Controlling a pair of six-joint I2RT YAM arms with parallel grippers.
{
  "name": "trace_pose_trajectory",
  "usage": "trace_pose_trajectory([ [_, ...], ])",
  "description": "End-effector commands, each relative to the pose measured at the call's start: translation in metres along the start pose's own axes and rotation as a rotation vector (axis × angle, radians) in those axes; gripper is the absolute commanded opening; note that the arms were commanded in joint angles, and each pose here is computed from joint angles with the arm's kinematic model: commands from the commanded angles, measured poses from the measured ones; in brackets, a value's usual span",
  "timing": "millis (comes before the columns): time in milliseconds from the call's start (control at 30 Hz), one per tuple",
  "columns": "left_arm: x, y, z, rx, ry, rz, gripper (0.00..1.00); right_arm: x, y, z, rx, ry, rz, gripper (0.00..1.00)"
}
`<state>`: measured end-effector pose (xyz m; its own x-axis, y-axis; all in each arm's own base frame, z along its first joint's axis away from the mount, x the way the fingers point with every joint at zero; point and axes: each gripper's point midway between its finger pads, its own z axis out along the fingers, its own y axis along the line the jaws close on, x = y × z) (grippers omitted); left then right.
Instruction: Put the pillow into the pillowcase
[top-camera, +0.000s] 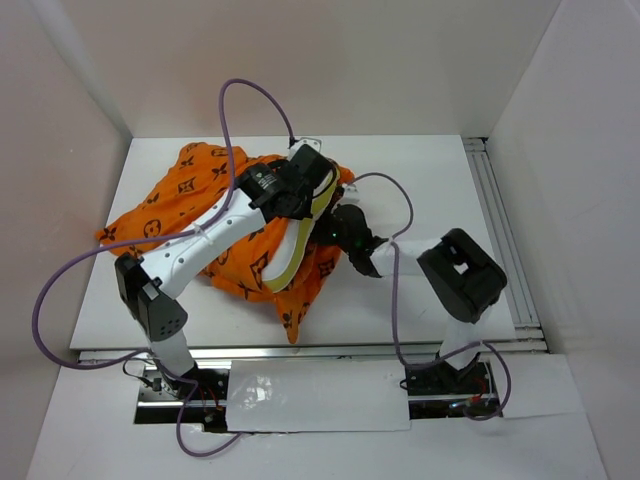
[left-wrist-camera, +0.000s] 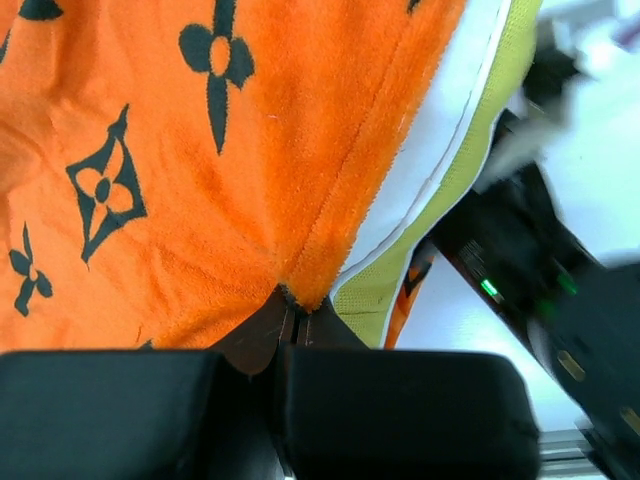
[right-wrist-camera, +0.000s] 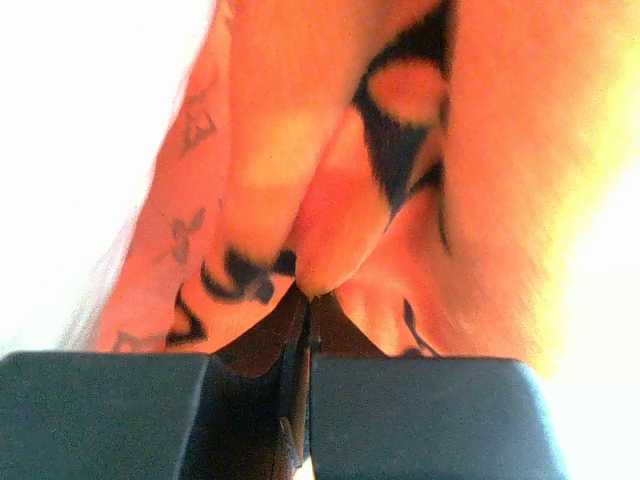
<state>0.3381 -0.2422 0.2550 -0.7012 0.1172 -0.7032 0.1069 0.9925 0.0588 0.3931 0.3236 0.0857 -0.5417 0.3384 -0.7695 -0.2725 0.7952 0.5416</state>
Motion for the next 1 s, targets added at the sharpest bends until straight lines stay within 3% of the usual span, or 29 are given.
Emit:
trace_pose_trajectory([
  [0,-0.023,0.014,-0.003,-0.055,-0.094,-0.099,0.0,-0.032,0.012,-0.039,0.038,-0.056,-0.058,0.0],
  [67,-0.024,0.025,0.01,-0.125,-0.099,-0.127,0.0,-0.017,-0.012,-0.064,0.093,-0.011,-0.066,0.0],
  [267,-0.004,0.067,0.065,-0.299,-0.011,-0.178,0.0,-0.043,-0.065,-0.142,0.26,-0.028,-0.079,0.0],
  [400,0.026,0.101,0.108,-0.416,0.063,-0.201,0.0,-0.078,-0.068,-0.19,0.259,-0.114,-0.063,0.0],
  [700,0.077,0.124,0.159,-0.571,0.194,-0.152,0.0,-0.142,-0.066,-0.25,0.249,-0.27,-0.079,0.0],
  [867,0.078,0.069,0.162,-0.411,0.206,-0.047,0.01,-0.152,-0.008,-0.246,-0.102,-0.282,-0.147,0.0],
  [900,0.085,0.053,0.161,-0.339,0.244,-0.016,0.09,-0.155,-0.005,-0.244,-0.118,-0.28,-0.151,0.0],
  [967,0.074,0.019,0.151,-0.223,0.189,0.008,0.14,-0.157,0.001,-0.237,-0.163,-0.257,-0.159,0.0],
])
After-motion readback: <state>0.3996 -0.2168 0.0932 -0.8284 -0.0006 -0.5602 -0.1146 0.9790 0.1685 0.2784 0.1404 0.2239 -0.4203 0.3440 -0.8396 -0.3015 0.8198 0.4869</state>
